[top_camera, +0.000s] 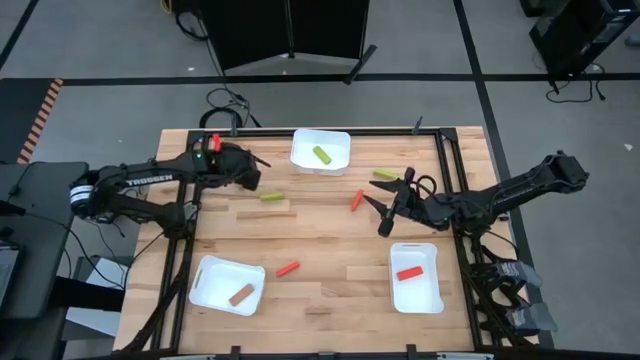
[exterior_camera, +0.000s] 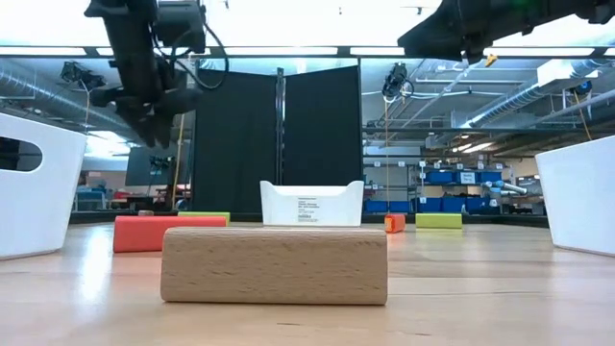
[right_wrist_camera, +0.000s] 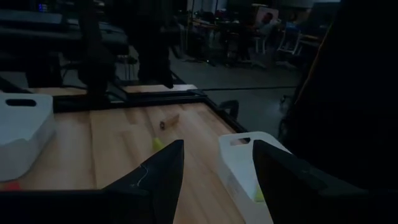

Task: Sort blocks
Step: Put the top brown block into the bottom left white bin

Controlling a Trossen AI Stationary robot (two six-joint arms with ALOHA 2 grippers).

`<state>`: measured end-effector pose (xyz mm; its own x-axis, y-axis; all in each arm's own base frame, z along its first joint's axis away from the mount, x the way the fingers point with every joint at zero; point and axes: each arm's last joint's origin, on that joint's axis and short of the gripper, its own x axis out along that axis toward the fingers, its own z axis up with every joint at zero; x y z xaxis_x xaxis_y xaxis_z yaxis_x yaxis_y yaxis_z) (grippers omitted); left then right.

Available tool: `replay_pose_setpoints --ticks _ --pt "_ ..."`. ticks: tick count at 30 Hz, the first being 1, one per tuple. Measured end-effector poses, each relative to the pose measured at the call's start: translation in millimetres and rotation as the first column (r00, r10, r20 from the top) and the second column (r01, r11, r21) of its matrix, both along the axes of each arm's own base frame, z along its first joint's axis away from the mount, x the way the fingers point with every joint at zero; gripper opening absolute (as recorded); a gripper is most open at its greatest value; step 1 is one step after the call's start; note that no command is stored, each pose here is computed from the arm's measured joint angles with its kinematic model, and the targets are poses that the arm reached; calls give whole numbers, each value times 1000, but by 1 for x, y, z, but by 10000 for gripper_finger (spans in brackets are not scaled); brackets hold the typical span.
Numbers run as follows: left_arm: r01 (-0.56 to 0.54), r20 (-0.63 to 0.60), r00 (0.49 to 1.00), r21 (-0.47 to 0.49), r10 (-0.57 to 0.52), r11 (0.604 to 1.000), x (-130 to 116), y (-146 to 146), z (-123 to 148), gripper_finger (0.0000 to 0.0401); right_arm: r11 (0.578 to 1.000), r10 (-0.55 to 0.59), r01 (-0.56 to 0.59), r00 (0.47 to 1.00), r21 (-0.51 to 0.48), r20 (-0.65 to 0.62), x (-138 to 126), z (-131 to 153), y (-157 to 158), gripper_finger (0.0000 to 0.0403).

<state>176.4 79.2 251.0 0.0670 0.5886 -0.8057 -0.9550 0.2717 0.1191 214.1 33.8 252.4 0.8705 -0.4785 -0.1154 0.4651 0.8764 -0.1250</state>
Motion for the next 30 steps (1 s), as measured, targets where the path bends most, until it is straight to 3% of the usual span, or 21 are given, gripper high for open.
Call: replay_pose_setpoints --ticks 5,13,30 --pt "-54 -17 998 -38 54 998 -1 14 -6 143 1000 -31 31 1000 1 3 1 0 -7 203" --pt "-57 -96 994 -122 45 991 10 30 -27 143 999 -47 47 999 13 6 1 0 -10 203" --pt "-144 -92 987 -199 128 969 16 51 -50 143 999 -44 44 999 13 -5 1 -1 -10 203"
